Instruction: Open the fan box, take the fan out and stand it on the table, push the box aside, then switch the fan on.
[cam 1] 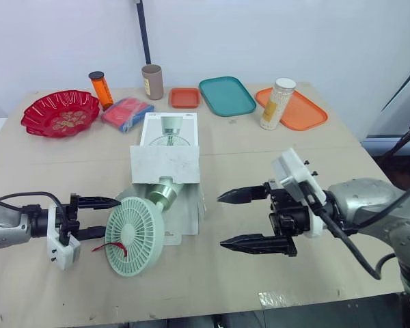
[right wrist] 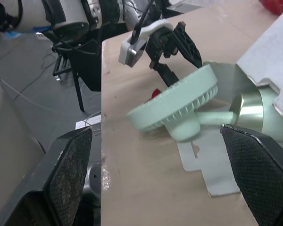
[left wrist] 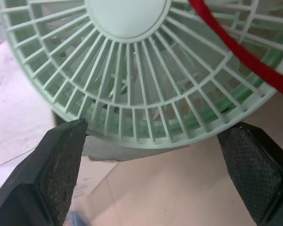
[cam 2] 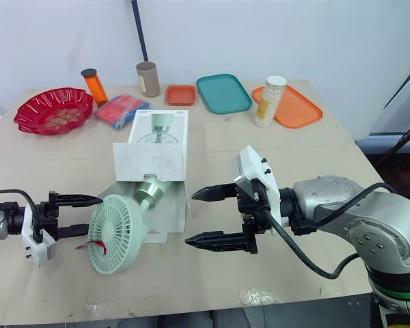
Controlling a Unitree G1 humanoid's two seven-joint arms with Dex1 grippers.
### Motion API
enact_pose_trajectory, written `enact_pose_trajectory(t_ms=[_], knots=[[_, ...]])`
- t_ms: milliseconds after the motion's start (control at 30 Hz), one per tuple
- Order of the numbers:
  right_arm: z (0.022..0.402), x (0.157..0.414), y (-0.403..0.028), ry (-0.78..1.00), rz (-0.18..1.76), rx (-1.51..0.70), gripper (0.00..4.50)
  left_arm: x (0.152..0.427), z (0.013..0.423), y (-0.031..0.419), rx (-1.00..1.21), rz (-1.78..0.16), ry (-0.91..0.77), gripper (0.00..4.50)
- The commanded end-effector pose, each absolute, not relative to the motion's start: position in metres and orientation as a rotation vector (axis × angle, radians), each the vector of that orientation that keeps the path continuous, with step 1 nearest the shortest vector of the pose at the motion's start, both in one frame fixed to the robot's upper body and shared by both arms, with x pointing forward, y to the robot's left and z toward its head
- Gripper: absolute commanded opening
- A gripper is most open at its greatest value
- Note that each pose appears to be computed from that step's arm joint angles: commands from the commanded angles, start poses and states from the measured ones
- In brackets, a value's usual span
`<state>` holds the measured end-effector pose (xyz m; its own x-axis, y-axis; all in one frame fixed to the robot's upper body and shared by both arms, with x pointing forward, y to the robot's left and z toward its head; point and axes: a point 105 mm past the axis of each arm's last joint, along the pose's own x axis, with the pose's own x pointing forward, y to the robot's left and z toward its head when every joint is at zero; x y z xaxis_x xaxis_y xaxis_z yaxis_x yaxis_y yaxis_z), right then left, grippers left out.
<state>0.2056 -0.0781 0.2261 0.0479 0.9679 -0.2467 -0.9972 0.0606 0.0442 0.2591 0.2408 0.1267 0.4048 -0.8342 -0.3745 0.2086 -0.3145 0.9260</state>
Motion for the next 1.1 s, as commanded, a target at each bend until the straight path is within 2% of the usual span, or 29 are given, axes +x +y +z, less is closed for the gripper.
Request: enact_pose_trajectory(t_ms=[33,333,633,1100], knots=[[0.233,0.204,-0.077,0.203,1.51,-0.153,4.42,0.255,0.133,0.24,1.547,-1.157,-0.622,4.5],[0.235,0.205,-0.079,0.217,1.515,-0.17,4.42,0.253,0.111,0.235,1.531,-1.19,-0.626,4.5],[0.234,0.204,-0.079,0.219,1.504,-0.179,4.42,0.263,0.123,0.221,1.512,-1.122,-0.752,4.5],[0.232,0.204,-0.078,0.211,1.508,-0.18,4.42,0.249,0.13,0.208,1.442,-1.113,-0.866,4.5]])
